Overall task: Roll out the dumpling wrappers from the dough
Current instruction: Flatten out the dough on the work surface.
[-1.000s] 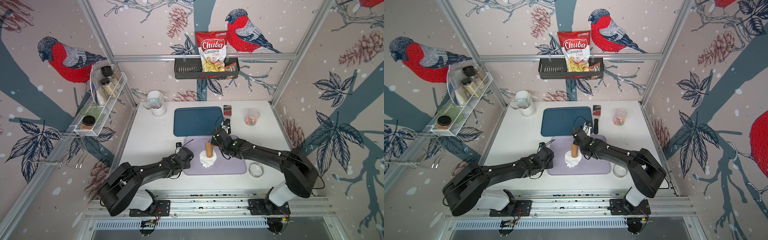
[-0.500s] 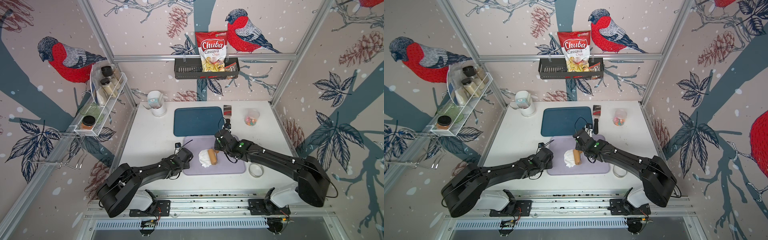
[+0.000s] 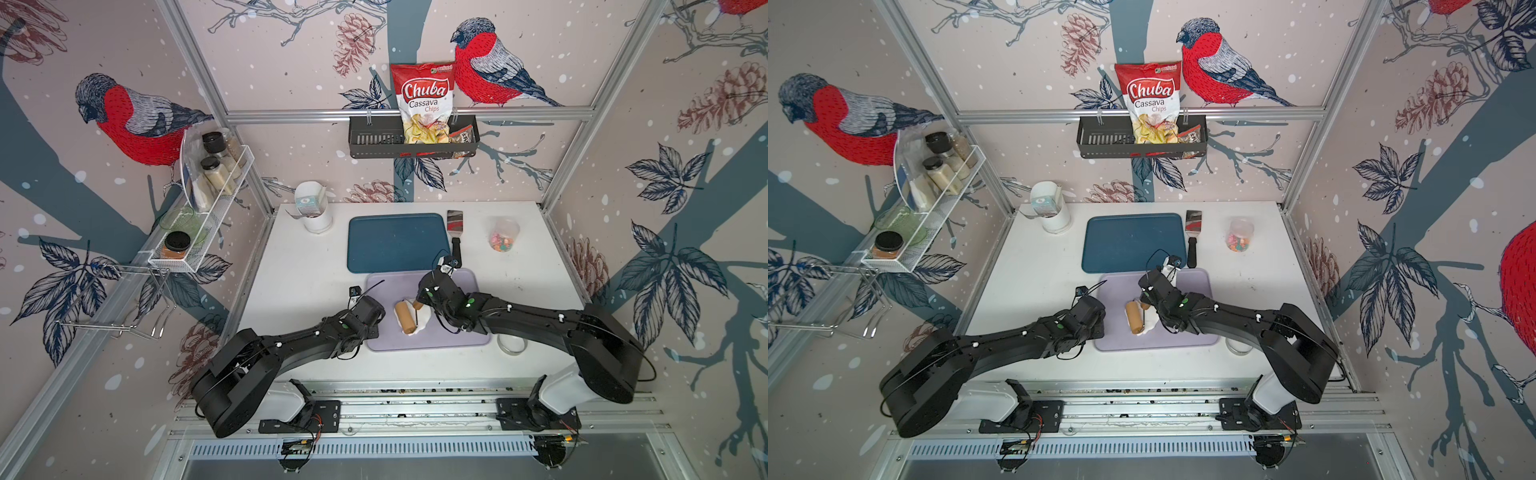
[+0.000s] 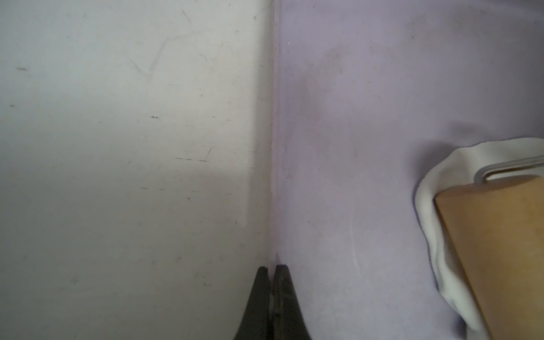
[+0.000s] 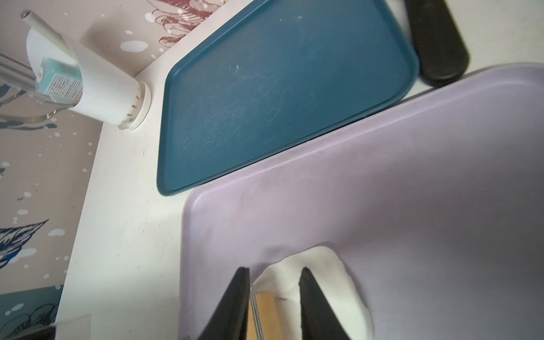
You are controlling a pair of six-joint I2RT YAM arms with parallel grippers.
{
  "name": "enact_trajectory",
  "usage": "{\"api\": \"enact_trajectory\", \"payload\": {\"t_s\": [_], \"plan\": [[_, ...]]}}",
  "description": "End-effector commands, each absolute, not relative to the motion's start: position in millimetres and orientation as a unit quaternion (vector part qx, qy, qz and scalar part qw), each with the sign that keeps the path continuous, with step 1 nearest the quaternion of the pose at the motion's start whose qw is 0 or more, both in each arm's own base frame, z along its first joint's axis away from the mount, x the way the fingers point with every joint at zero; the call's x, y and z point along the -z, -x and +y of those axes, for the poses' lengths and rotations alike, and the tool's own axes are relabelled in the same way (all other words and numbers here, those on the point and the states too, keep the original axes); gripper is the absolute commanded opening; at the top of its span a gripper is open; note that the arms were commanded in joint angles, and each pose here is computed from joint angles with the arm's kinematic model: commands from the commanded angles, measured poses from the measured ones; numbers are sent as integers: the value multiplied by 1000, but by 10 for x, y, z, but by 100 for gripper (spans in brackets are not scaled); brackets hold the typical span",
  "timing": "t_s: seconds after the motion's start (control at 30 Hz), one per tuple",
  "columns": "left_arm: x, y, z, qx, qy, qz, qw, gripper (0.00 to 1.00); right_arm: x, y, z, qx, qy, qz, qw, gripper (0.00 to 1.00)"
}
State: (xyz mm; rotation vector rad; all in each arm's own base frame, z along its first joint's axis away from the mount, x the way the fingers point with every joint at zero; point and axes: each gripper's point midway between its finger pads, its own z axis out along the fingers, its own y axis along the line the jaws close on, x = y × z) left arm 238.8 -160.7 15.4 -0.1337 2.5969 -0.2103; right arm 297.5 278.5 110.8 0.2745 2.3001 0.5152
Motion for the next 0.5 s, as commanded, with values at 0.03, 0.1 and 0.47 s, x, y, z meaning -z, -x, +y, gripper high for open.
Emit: {"api": "enact_trajectory", "payload": {"t_s": [0.03, 0.1, 0.47], "plan": [[31, -2093, -1361, 26, 39, 978, 205, 0, -681, -2624, 2054, 21, -16, 940, 339, 0], [34, -2113, -1391, 32, 39, 977, 206, 0, -471, -2469, 2297, 6, 7, 950, 311, 0], [69, -2087, -1330, 20, 44, 978, 204, 0, -517, -2521, 1931, 39, -11, 945, 323, 0]]}}
